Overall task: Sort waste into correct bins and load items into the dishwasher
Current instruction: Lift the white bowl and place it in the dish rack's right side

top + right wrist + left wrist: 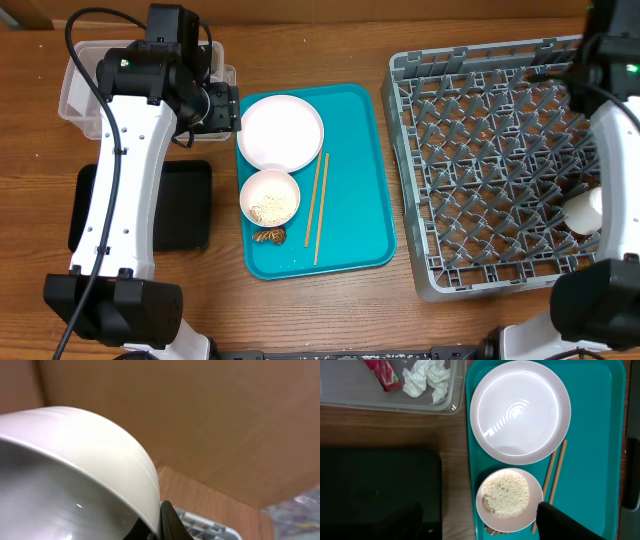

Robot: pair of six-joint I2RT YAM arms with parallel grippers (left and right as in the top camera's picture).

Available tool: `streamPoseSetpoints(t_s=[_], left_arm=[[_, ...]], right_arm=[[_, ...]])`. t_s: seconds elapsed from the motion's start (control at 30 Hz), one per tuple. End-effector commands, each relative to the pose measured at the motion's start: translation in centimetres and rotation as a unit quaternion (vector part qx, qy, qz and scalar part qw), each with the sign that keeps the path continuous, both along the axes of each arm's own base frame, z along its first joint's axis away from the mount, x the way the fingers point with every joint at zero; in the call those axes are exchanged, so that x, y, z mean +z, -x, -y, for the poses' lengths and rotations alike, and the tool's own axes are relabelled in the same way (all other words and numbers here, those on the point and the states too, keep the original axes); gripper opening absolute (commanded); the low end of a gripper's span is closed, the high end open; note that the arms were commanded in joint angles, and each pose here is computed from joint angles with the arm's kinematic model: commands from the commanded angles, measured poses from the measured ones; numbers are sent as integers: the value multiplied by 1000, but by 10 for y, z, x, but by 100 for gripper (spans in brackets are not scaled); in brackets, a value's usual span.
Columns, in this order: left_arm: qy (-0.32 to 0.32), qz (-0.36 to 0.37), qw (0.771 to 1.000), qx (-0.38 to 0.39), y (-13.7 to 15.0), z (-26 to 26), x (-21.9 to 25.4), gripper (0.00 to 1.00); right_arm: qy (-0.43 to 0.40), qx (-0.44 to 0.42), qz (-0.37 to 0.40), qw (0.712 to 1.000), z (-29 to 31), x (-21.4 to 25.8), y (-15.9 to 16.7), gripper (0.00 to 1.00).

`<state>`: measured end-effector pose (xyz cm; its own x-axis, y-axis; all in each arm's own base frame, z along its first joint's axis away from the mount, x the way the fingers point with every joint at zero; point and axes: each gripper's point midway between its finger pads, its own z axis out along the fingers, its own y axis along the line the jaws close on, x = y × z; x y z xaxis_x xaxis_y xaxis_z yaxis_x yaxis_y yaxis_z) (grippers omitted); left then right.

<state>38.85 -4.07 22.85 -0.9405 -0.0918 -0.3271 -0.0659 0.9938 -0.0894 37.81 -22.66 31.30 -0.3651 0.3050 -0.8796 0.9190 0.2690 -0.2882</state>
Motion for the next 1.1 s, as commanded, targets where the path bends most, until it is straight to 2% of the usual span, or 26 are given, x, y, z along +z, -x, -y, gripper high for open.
streamPoseSetpoints(t_s=[0.0, 0.2, 0.5, 0.77, 0.97, 1.07], left_arm=[[-4, 0, 1000, -3, 2, 0, 3, 75], [-5, -14, 1000, -3, 9, 0, 1, 75], [-5, -16, 1000, -3, 10, 0, 0, 76], [-5, -11, 1000, -3, 7, 0, 1, 77], [-4, -6, 1000, -3, 5, 0, 2, 77], [-4, -6, 1000, -3, 5, 0, 2, 78]], right_arm=[[26, -61, -17, 998, 29, -15, 6, 4], [8, -89, -82, 993, 58, -68, 5, 4], [-28, -95, -137, 986, 62, -133, -2, 4], [-97, -113, -149, 978, 38, -171, 18, 4], [-208, -84, -177, 958, 2, -202, 23, 4], [-233, -74, -185, 952, -10, -208, 24, 4]])
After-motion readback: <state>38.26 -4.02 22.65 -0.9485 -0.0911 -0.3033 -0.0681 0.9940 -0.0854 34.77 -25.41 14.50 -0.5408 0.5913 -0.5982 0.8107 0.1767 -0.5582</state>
